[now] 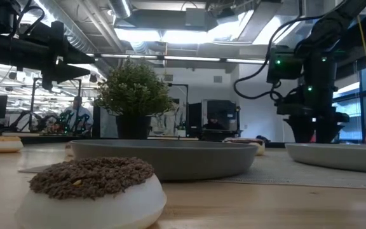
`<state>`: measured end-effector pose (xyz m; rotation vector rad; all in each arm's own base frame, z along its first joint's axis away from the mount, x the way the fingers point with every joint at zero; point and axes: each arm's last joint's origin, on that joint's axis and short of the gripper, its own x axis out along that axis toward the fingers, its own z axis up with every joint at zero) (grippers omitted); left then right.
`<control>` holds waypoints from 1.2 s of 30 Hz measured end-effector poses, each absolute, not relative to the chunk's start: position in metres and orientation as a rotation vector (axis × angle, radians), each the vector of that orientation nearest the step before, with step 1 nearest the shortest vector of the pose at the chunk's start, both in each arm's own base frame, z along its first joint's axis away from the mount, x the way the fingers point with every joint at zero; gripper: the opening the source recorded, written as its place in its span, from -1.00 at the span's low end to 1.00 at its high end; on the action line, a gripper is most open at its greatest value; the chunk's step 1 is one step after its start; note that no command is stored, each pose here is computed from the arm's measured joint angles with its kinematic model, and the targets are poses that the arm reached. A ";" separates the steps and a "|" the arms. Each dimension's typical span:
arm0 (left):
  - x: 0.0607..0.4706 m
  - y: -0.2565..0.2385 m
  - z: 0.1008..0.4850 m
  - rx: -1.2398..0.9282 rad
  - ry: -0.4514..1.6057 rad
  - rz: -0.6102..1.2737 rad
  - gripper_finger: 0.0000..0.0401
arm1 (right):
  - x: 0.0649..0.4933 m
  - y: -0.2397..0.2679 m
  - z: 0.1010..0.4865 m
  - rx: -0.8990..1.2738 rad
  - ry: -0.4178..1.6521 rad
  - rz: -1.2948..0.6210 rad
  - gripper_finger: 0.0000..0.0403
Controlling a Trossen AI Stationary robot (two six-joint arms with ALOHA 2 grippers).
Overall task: Pick & Place donuts
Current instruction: Adjust the gray mat on the table, then adjust the dark gray plate on the mat
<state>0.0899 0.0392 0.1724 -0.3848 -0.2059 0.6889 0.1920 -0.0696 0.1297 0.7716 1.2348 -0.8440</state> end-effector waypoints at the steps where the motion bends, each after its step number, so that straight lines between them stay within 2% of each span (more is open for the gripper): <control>1: 0.090 0.039 0.172 -0.385 -0.206 0.690 0.05 | 0.192 -0.072 0.130 0.764 1.225 -0.841 0.59; 12: 0.090 0.040 0.172 -0.384 -0.209 0.703 0.05 | 0.200 -0.104 0.129 0.691 1.071 -0.810 0.59; 16: 0.090 0.040 0.172 -0.383 -0.208 0.705 0.05 | 0.206 -0.105 0.141 0.658 1.037 -0.806 0.59; 19: 0.090 0.040 0.172 -0.367 -0.202 0.707 0.05 | 0.224 -0.104 0.172 0.530 0.946 -0.650 0.59; 23: 0.090 0.040 0.172 -0.338 -0.191 0.709 0.05 | 0.244 -0.090 0.201 0.467 0.885 -0.395 0.59; 29: 0.090 0.040 0.172 -0.334 -0.189 0.707 0.05 | 0.275 -0.053 0.217 0.306 0.784 -0.135 0.59; 36: 0.090 0.040 0.172 -0.334 -0.187 0.706 0.05 | 0.315 -0.021 0.210 0.278 0.792 -0.138 0.50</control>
